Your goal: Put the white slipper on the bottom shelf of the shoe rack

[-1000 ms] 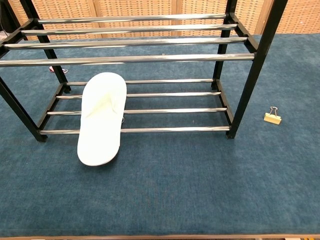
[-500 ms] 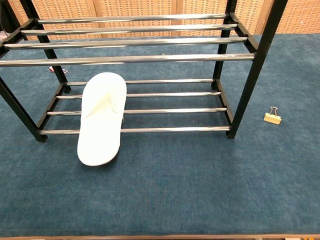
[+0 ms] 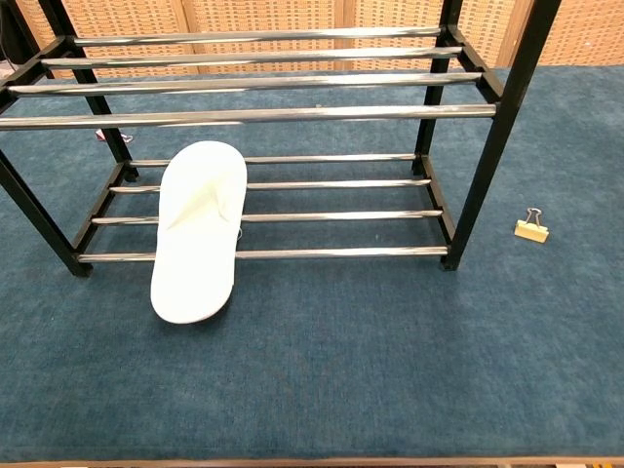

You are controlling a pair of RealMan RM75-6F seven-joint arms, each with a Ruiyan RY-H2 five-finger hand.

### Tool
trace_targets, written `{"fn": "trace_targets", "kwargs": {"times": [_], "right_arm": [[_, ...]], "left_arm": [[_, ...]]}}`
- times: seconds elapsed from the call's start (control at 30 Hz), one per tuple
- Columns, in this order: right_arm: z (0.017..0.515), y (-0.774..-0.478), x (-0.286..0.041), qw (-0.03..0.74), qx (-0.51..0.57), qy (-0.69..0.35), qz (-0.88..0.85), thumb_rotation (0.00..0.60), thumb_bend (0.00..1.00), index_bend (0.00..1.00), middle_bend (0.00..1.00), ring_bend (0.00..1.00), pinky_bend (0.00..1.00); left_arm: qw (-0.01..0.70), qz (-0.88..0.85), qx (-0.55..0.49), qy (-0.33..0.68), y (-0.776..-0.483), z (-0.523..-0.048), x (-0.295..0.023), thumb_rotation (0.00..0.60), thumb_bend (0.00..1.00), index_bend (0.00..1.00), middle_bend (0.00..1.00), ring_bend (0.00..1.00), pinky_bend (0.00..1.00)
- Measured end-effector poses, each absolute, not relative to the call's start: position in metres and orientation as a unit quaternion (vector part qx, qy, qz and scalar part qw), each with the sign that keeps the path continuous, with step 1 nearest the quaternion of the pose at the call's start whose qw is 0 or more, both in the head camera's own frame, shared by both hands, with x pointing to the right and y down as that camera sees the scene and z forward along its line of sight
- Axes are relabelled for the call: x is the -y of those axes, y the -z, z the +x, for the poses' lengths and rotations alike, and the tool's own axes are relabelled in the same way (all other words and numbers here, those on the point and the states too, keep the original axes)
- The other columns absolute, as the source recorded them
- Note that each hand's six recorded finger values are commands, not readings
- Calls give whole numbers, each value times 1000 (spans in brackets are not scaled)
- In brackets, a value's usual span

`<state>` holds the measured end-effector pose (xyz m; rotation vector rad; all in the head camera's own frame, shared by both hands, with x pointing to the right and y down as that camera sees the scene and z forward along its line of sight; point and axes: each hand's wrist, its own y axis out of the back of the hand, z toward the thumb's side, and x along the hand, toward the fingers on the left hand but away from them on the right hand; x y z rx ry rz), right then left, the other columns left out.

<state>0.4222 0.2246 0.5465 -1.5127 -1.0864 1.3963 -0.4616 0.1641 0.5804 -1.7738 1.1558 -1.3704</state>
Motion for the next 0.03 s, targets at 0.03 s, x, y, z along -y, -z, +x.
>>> {"fn": "trace_targets", "kwargs": {"times": [0.03], "right_arm": [[422,-546,-225,396,429,-551,-597,600,0,0,0,0,0]], "left_arm": [[308,-668,-435,520,-580,-462,-165,600,0,0,0,0,0]]}}
